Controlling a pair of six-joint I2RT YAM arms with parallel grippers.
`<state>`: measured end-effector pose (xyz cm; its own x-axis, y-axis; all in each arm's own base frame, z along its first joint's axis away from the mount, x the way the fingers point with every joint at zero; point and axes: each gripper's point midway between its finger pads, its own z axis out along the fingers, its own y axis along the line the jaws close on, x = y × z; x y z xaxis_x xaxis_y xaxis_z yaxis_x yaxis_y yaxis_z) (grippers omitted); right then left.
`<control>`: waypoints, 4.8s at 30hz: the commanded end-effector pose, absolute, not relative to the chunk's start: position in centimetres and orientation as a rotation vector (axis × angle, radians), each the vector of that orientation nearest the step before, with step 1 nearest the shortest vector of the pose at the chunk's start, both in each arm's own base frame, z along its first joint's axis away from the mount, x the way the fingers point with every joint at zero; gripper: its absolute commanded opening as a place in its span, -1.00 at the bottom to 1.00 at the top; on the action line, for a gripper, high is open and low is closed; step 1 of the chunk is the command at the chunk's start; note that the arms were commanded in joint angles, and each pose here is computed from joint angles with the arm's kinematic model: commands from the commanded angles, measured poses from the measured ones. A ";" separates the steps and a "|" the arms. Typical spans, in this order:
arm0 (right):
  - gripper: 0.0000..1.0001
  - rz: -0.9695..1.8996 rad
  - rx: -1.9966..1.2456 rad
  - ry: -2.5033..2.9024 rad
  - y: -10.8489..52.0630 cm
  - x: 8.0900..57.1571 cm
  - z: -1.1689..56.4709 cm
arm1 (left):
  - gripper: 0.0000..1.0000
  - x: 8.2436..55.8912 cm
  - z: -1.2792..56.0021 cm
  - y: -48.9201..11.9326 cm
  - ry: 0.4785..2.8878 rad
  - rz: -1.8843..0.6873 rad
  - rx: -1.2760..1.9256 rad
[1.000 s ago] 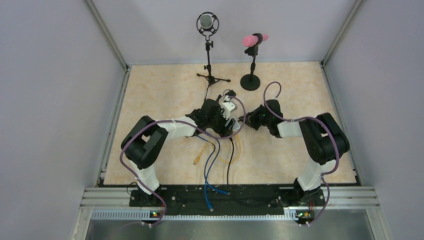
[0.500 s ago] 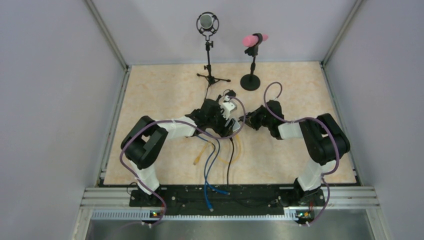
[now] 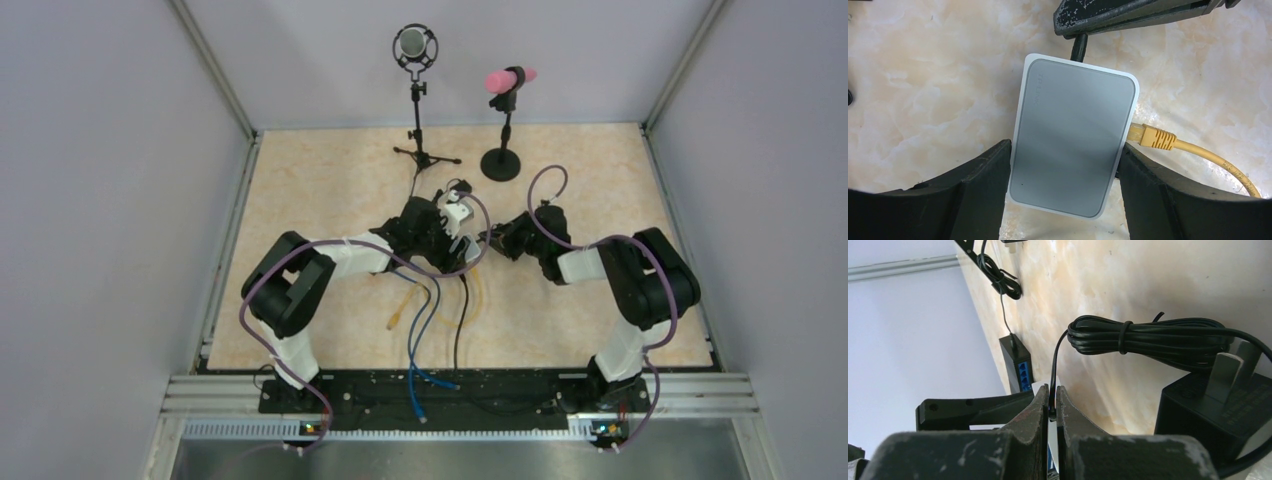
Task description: Pull the plug from the switch port
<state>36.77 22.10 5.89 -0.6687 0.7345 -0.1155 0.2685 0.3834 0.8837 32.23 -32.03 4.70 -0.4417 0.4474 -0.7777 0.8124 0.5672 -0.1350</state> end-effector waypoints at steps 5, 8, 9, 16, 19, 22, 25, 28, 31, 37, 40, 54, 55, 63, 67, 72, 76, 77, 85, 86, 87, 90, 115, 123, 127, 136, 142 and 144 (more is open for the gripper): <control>-1.00 1.054 0.960 1.938 16.9 41.7 8.3 | -0.46 29.1 1.0 -27.8 2.326 -0.579 1.019; -1.00 1.065 0.995 1.965 16.9 41.8 8.3 | -0.46 29.1 1.1 -27.6 2.323 -0.566 1.014; -1.00 1.056 1.004 1.982 17.0 41.8 8.2 | -0.46 29.0 1.1 -27.6 2.324 -0.564 1.019; -1.00 0.896 1.085 2.062 15.5 41.5 7.6 | -0.48 29.0 0.7 -27.2 2.339 -0.539 1.039; -1.00 0.914 1.092 2.097 16.0 41.3 7.6 | -0.48 29.0 0.7 -27.1 2.335 -0.538 1.034; -1.00 0.980 1.024 2.102 17.0 41.6 8.4 | -0.47 29.2 1.0 -27.6 2.323 -0.555 1.037; -1.00 0.999 1.007 2.095 17.1 41.5 8.5 | -0.47 29.6 1.5 -28.1 2.313 -0.572 1.035; -1.00 0.979 0.932 2.113 17.2 41.6 8.9 | -0.41 29.8 2.0 -28.6 2.305 -0.593 1.025; -1.00 0.817 0.877 2.236 16.2 41.3 6.9 | -0.39 30.2 2.5 -29.1 2.303 -0.607 1.019; -0.45 0.667 0.762 2.344 15.3 41.1 4.7 | -0.38 30.6 3.0 -29.6 2.302 -0.621 1.012; -0.31 0.621 0.742 2.367 14.8 40.8 4.4 | -0.38 30.6 3.0 -29.5 2.310 -0.613 1.012; 0.17 0.656 0.305 2.295 18.3 39.4 12.8 | -0.37 30.9 3.1 -29.4 2.314 -0.597 1.000; 0.18 0.664 0.290 2.312 18.8 38.9 12.4 | -0.38 30.9 3.2 -29.5 2.310 -0.599 0.999; 0.18 0.690 0.228 2.461 22.0 35.6 7.3 | -0.37 30.9 3.5 -29.5 2.302 -0.604 0.985; 0.18 0.642 0.232 2.499 21.5 34.9 5.4 | -0.36 30.9 3.4 -29.5 2.308 -0.606 0.987; 0.18 0.499 0.291 2.500 19.0 34.9 4.2 | -0.36 30.9 3.2 -29.6 2.315 -0.610 0.984; 0.19 0.430 0.399 2.469 15.2 36.1 4.1 | -0.35 31.1 3.1 -29.9 2.321 -0.616 0.979; 0.18 0.416 0.419 2.460 14.2 36.4 4.1 | -0.35 31.1 3.1 -30.0 2.324 -0.621 0.978; 0.19 0.404 0.492 2.422 9.5 38.9 4.9 | -0.36 31.8 2.5 -31.4 2.346 -0.655 0.954; 0.18 0.437 0.478 2.425 9.9 38.9 5.2 | -0.35 31.9 2.4 -31.7 2.344 -0.658 0.955; 0.17 0.493 0.454 2.427 10.6 38.8 5.6 | -0.35 31.9 2.3 -31.9 2.344 -0.661 0.962; 0.16 0.727 0.390 2.382 13.5 37.9 7.6 | -0.29 31.7 1.4 -32.4 2.380 -0.667 0.938; 0.17 0.970 0.263 2.386 19.3 30.7 8.5 | 0.98 32.7 6.7 -31.1 2.328 -0.699 0.751; 0.17 0.952 0.208 2.459 21.7 30.1 7.1 | 0.98 31.8 5.4 -29.0 2.346 -0.689 0.787; 0.17 0.968 0.225 2.475 21.9 29.6 6.2 | 0.98 31.8 5.3 -29.0 2.298 -0.671 0.900; 0.17 0.950 0.231 2.490 21.6 29.2 5.4 | 0.97 33.0 6.4 -29.6 2.161 -0.583 1.143; 0.17 0.931 0.257 2.513 21.2 28.7 4.3 | 0.97 33.5 5.9 -30.6 2.086 -0.483 1.307; 0.17 0.924 0.269 2.513 21.0 28.6 4.1 | 0.97 33.2 5.4 -31.0 2.080 -0.460 1.354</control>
<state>28.60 21.11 4.83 -0.8883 0.3149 -0.3342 0.0182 0.7514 0.6595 33.12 -30.02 5.89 -0.3972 0.6190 -0.6775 0.8615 0.5059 -0.0428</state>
